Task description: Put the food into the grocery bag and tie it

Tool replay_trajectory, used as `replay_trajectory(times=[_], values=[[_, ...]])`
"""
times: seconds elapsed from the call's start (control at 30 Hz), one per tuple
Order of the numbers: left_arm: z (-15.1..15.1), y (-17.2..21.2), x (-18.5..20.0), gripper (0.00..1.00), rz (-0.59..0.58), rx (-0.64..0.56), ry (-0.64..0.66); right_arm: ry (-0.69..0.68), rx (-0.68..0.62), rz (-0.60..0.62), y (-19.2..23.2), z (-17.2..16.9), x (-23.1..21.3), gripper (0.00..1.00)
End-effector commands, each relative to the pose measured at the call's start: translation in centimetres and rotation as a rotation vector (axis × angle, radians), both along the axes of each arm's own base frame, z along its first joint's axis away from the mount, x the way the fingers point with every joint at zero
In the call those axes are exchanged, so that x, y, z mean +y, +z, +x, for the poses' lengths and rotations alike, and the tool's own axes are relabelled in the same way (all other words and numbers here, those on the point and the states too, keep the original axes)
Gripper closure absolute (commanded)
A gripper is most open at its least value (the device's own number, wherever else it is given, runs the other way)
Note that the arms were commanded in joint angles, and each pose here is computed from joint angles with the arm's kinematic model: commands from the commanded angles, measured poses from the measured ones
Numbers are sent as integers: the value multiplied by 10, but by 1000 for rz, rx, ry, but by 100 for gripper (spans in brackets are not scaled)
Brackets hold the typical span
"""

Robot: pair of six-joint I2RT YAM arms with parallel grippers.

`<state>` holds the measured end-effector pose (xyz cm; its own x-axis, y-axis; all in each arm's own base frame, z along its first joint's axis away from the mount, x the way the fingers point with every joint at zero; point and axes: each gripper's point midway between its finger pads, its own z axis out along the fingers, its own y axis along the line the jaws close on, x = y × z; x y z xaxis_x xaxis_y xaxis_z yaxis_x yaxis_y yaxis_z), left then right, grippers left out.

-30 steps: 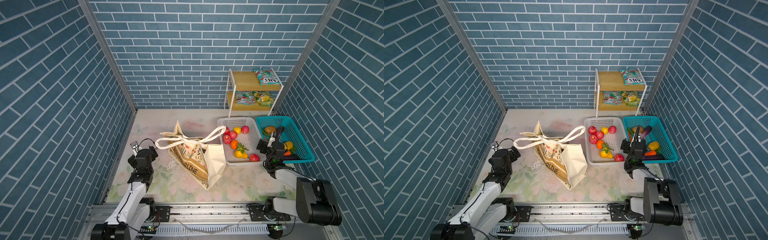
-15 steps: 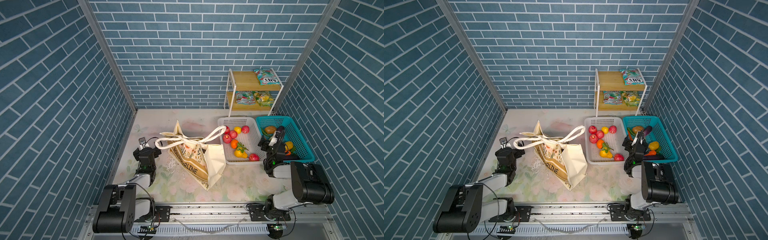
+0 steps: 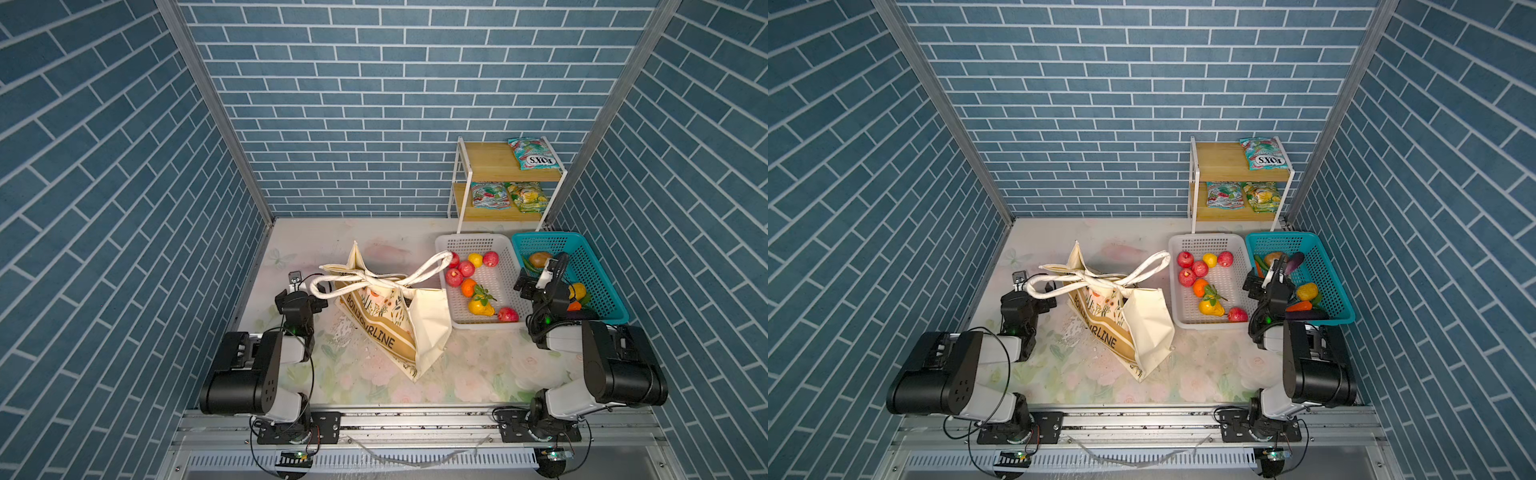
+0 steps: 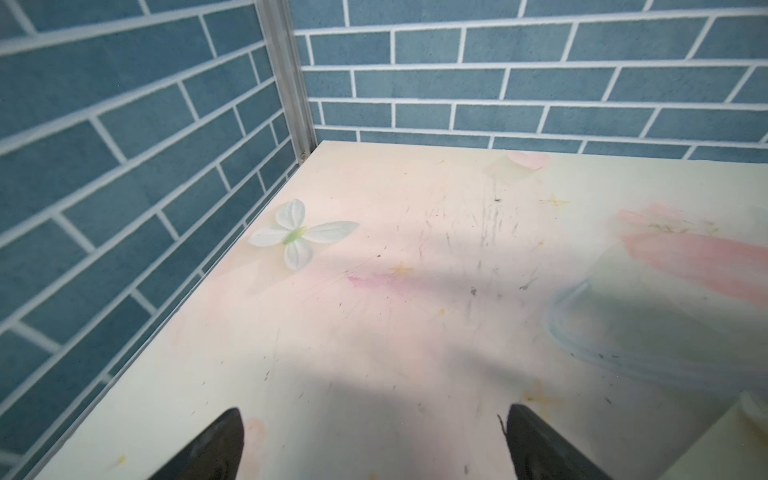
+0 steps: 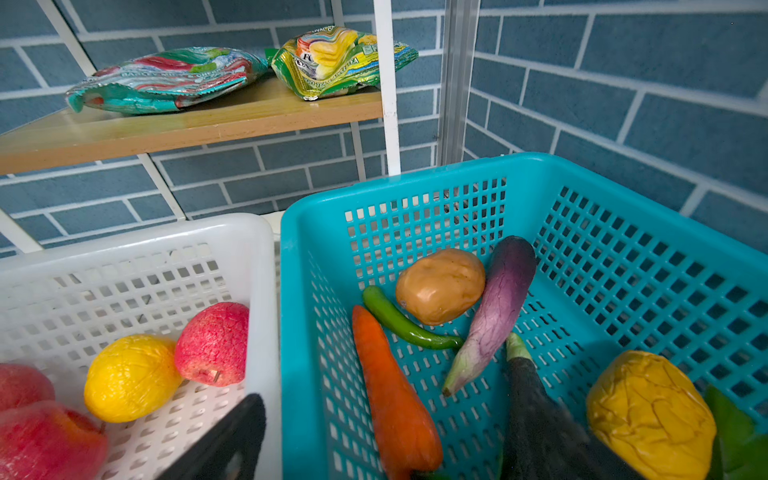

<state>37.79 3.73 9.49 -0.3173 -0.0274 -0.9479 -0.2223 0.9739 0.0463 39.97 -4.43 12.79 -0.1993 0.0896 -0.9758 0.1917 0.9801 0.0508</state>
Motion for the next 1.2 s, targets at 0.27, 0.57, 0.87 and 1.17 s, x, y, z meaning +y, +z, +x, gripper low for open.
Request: replay_trajectory(times=[0.27, 0.57, 0.87, 1.17], values=[[13, 2, -14, 0, 28, 20, -81, 31, 143, -27, -38, -9, 6, 1], [13, 2, -15, 0, 47, 21, -73, 170, 170, -45, -40, -4, 29, 1], [13, 2, -16, 0, 62, 24, -67, 168, 170, -45, -40, -4, 29, 1], [14, 1, -19, 0, 63, 29, -84, 163, 172, -47, -41, -4, 28, 1]])
